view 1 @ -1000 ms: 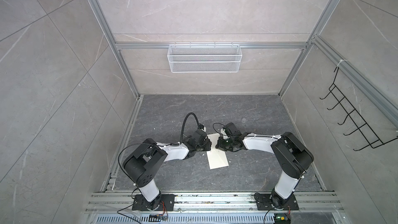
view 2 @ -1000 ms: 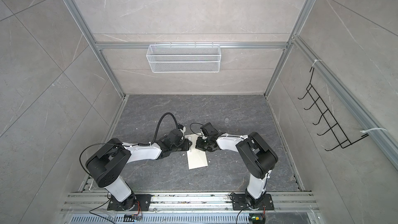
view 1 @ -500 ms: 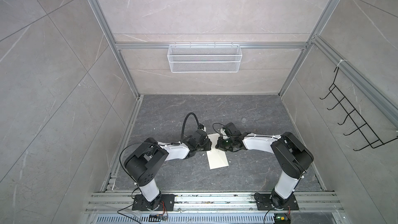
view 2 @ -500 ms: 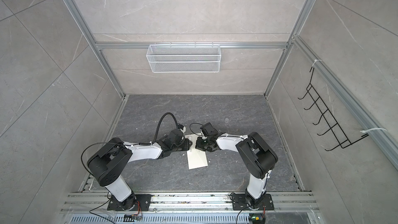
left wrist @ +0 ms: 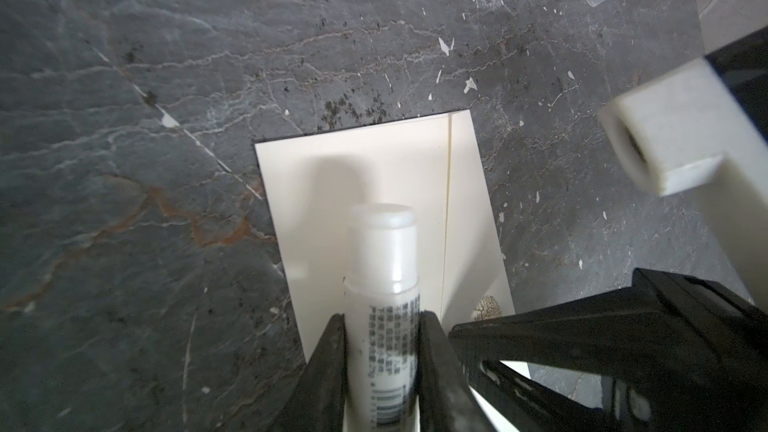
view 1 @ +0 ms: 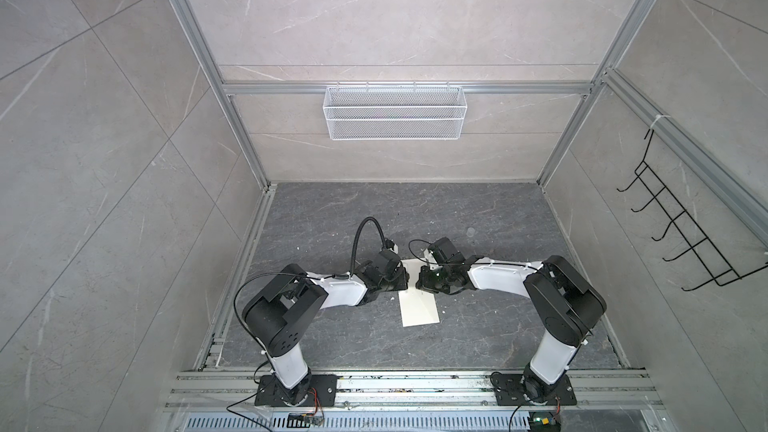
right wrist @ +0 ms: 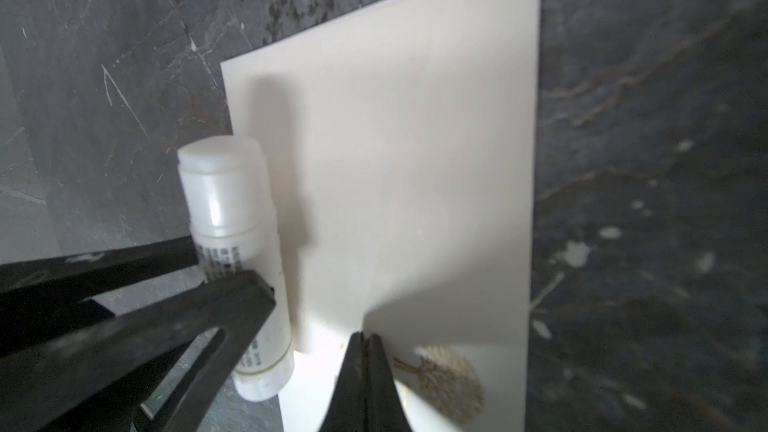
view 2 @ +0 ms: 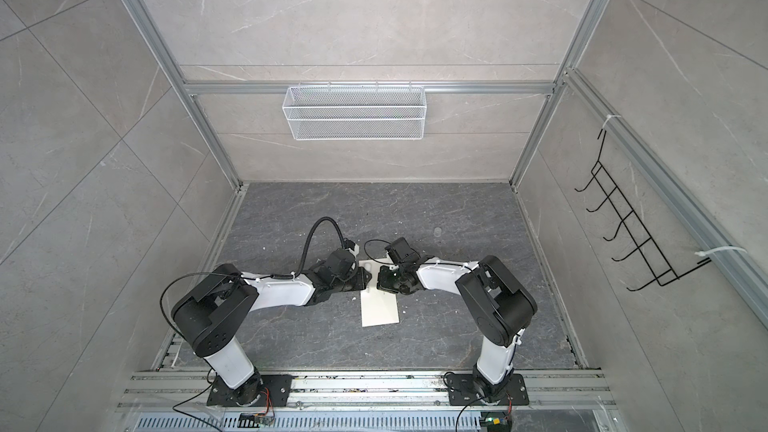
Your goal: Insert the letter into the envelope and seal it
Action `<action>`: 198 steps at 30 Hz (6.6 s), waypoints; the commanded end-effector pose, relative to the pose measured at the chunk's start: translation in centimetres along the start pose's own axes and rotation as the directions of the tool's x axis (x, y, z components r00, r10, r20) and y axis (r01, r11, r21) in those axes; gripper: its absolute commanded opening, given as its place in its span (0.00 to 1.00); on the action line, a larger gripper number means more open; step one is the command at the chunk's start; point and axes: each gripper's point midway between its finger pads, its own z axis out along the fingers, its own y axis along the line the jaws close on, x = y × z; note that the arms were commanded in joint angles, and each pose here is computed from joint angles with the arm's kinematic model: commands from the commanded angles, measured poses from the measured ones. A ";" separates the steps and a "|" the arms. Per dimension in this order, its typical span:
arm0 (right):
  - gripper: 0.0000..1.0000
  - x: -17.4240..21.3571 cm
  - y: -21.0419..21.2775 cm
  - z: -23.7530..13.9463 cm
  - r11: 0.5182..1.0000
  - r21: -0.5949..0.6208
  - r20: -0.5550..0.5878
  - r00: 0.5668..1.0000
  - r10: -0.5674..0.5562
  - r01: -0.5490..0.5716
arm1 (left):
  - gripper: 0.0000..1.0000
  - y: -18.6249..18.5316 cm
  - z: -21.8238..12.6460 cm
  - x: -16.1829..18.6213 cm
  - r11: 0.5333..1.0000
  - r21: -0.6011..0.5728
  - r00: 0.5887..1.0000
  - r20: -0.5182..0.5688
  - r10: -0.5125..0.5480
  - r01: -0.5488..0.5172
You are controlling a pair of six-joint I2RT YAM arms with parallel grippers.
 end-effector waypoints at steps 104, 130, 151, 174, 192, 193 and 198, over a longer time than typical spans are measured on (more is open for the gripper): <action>0.72 -2.3 15.9 -22.7 0.892 -0.346 0.360 0.919 -0.160 0.291 | 0.00 -12.2 -19.5 -9.2 0.854 0.393 0.871 0.474 0.128 -0.340; 0.65 -4.4 18.1 -21.0 0.928 -0.248 0.341 0.922 -0.186 0.279 | 0.00 -13.4 -21.8 -9.1 0.802 0.418 0.831 0.532 0.164 -0.426; 0.06 -4.3 18.6 -20.0 0.916 -0.174 0.344 0.894 -0.287 0.362 | 0.13 -13.6 -21.0 -9.0 0.806 0.449 0.858 0.496 0.134 -0.386; 0.00 0.5 22.9 -26.8 0.519 -0.246 0.469 0.569 -0.676 0.819 | 0.75 -16.4 -27.9 -5.2 0.479 0.661 0.809 0.544 0.224 -0.577; 0.00 2.0 22.7 -26.3 0.476 -0.296 0.403 0.560 -0.724 0.828 | 0.47 -16.5 -27.5 -5.2 0.464 0.704 0.841 0.482 0.245 -0.538; 0.00 2.0 22.8 -26.4 0.476 -0.295 0.406 0.559 -0.723 0.829 | 0.47 -16.5 -27.4 -5.2 0.462 0.705 0.842 0.480 0.248 -0.538; 0.00 1.9 22.9 -26.3 0.476 -0.297 0.402 0.560 -0.724 0.828 | 0.43 -16.5 -27.2 -5.5 0.474 0.700 0.843 0.480 0.242 -0.534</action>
